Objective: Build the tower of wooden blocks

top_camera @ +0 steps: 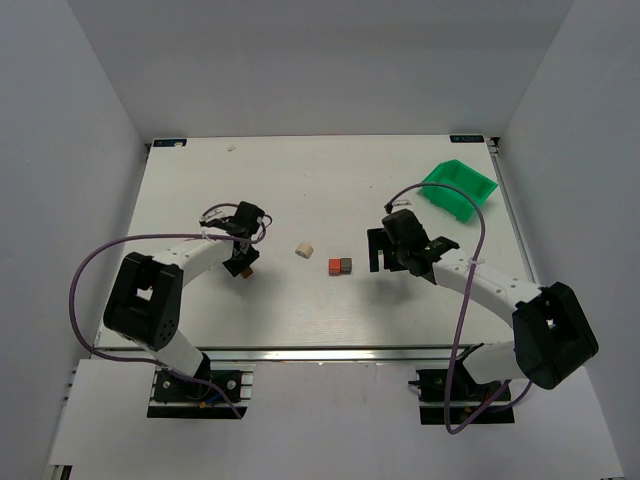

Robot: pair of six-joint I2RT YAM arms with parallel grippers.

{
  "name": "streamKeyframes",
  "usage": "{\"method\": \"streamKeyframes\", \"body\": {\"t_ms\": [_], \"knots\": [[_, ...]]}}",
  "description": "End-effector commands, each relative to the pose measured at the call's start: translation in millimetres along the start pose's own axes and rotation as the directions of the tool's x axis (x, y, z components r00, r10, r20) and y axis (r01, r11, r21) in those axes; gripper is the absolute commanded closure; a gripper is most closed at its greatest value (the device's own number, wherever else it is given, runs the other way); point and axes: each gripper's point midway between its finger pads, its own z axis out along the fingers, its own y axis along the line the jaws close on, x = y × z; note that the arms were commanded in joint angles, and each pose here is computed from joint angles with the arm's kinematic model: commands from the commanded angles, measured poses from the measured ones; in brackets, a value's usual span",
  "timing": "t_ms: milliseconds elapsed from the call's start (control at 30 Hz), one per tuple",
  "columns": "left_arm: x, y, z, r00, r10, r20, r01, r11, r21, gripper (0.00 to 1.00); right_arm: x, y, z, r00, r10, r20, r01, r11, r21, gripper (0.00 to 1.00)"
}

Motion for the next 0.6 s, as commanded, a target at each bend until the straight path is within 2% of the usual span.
{"method": "streamKeyframes", "body": {"t_ms": [0,100,233,567], "knots": [[-6.1,-7.0,-0.9,1.0,-0.018,0.008,0.018,1.0,0.006,0.56,-2.7,-5.8,-5.6,1.0,0.003,0.024,-0.004,1.0,0.021,0.11],[-6.2,-7.9,-0.7,1.0,-0.018,0.008,0.018,1.0,0.005,0.61,-3.4,-5.8,-6.8,1.0,0.004,0.028,-0.005,1.0,0.019,0.11],[-5.9,-18.3,-8.7,0.999,0.033,0.015,-0.034,0.998,0.045,0.74,-4.8,-5.2,-9.1,0.999,0.002,0.036,-0.003,1.0,0.012,0.11],[-4.1,-44.9,-43.3,0.992,0.123,-0.014,-0.117,0.969,0.219,0.85,-9.5,7.1,-12.0,0.998,-0.03,0.054,0.034,0.997,-0.067,0.11]]}}
